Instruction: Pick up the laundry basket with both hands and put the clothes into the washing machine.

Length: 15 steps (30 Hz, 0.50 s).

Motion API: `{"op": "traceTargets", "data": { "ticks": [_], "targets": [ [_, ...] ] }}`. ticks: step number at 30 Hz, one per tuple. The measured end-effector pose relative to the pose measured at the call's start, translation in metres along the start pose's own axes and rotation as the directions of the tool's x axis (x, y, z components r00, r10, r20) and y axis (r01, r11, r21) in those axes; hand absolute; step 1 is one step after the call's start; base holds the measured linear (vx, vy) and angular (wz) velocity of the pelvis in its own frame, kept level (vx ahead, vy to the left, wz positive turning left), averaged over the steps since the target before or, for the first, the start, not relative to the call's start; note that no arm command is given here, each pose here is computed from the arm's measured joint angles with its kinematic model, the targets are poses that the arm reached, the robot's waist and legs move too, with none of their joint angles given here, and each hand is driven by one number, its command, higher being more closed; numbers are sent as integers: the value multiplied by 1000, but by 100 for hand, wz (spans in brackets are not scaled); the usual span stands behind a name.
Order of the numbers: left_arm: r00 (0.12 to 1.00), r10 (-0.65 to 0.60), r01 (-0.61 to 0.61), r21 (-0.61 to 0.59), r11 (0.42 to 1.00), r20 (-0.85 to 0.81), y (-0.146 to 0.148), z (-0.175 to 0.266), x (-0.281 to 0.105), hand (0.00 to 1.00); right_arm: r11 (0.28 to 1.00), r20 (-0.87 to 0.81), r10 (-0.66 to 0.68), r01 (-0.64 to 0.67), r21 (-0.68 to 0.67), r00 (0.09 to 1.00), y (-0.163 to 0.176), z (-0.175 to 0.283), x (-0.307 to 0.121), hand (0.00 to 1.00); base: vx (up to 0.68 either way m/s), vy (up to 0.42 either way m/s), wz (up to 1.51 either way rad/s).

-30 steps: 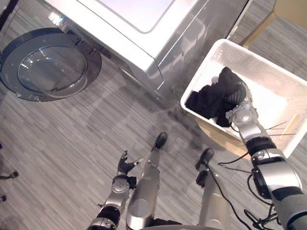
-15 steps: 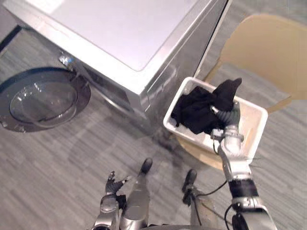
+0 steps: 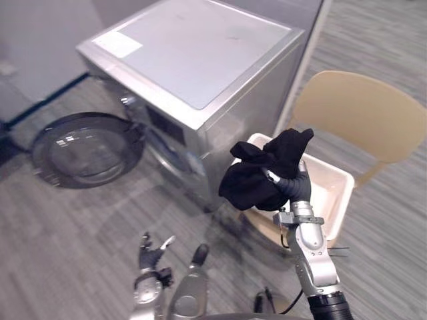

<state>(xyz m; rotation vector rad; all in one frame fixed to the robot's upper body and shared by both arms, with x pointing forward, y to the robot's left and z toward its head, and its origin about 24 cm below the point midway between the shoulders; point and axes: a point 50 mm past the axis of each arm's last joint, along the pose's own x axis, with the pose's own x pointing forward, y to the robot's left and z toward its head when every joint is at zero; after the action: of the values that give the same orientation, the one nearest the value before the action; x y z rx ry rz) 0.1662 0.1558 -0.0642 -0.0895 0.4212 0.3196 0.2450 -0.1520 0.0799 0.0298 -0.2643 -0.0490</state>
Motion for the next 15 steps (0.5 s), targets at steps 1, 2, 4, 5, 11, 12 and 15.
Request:
{"op": "traceTargets", "data": {
  "ticks": [1, 2, 4, 5, 11, 12, 15],
  "targets": [
    [998, -32, 32, -8, 999, 48, -6, 11, 1, 0, 1000, -1, -7, 7, -14, 1000, -4, 0, 1, 100, -196, -122, 126],
    [994, -45, 47, -15, 999, 97, -8, 22, 1, 0, 1000, -2, -17, 17, -24, 1000, -8, 0, 1, 100, -153, -145, 108],
    [965, -114, 117, 2, 993, 238, -14, 51, 0, 0, 999, -9, -8, 8, -45, 1000, -12, 0, 1, 100, -121, -80, 77],
    [954, -138, 138, 17, 990, 268, -16, 56, 1, 0, 999, -10, -4, 3, -45, 1000, -12, -1, 1, 100, -117, -5, 73],
    [865, -339, 266, 234, 935, 371, -35, 83, 9, 0, 993, -70, 116, -116, 9, 991, 3, -16, 18, 100, -107, 68, 26],
    [857, -370, 284, 273, 919, 357, -37, 81, 10, 0, 988, -80, 153, -150, 40, 985, 11, -18, 19, 100, -63, 93, -2],
    [824, -437, 315, 350, 882, 361, -44, 88, 12, 0, 947, -87, 301, -287, 144, 949, 41, -19, 20, 100, -52, 81, -3]
  ]
}}
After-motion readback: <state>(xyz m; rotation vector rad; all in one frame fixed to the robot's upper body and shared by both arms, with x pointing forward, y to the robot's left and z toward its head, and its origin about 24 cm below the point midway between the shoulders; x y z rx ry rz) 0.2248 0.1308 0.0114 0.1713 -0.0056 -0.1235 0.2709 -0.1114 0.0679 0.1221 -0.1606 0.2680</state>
